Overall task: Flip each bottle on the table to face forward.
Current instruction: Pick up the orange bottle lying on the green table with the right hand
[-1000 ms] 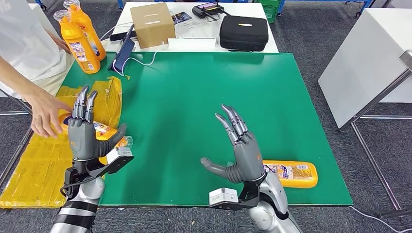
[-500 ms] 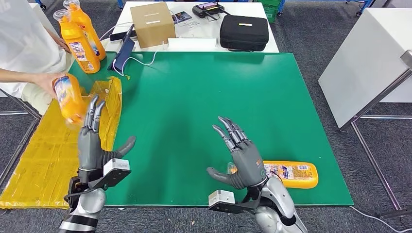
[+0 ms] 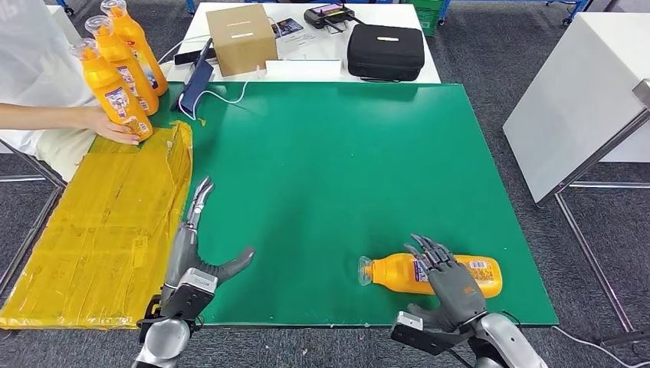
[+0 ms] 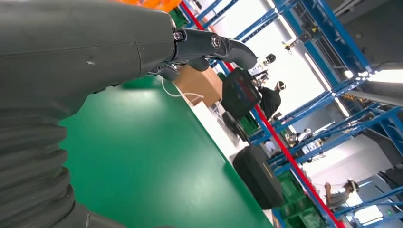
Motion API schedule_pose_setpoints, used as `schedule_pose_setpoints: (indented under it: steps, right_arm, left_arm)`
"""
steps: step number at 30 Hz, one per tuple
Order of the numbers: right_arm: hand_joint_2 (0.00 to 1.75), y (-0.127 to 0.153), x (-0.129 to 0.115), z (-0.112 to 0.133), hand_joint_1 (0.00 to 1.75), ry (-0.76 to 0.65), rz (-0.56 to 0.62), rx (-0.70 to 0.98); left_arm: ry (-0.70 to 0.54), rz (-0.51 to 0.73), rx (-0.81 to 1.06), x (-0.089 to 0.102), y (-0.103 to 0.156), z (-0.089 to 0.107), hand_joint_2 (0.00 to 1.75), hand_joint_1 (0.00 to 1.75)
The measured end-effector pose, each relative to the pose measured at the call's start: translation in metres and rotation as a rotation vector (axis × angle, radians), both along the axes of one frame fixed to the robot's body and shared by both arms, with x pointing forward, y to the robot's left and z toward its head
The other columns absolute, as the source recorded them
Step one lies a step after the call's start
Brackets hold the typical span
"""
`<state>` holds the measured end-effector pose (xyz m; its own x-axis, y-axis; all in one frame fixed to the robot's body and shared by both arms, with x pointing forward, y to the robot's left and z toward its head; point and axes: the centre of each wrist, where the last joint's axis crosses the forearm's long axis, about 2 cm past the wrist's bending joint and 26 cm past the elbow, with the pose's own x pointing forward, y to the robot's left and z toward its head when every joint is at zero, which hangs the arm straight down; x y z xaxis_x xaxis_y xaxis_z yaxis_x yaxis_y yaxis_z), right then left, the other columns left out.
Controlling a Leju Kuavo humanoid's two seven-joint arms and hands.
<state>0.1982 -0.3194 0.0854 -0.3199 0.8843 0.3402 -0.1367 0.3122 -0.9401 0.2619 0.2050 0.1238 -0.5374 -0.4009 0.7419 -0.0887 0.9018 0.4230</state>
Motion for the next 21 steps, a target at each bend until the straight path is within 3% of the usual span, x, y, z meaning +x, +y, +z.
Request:
schedule_pose_setpoints:
  steps: [14,21]
  right_arm:
    - [1.75,-0.028,0.000,-0.008,0.00,0.046,-0.119,-0.129]
    - [1.75,-0.037,0.011,-0.012,0.00,0.044,-0.191,-0.205]
  left_arm:
    - [0.018,-0.034,-0.011,-0.001,-0.012,0.000,1.75,0.00]
    - [0.025,-0.047,-0.016,0.000,-0.016,0.001,1.75,0.00]
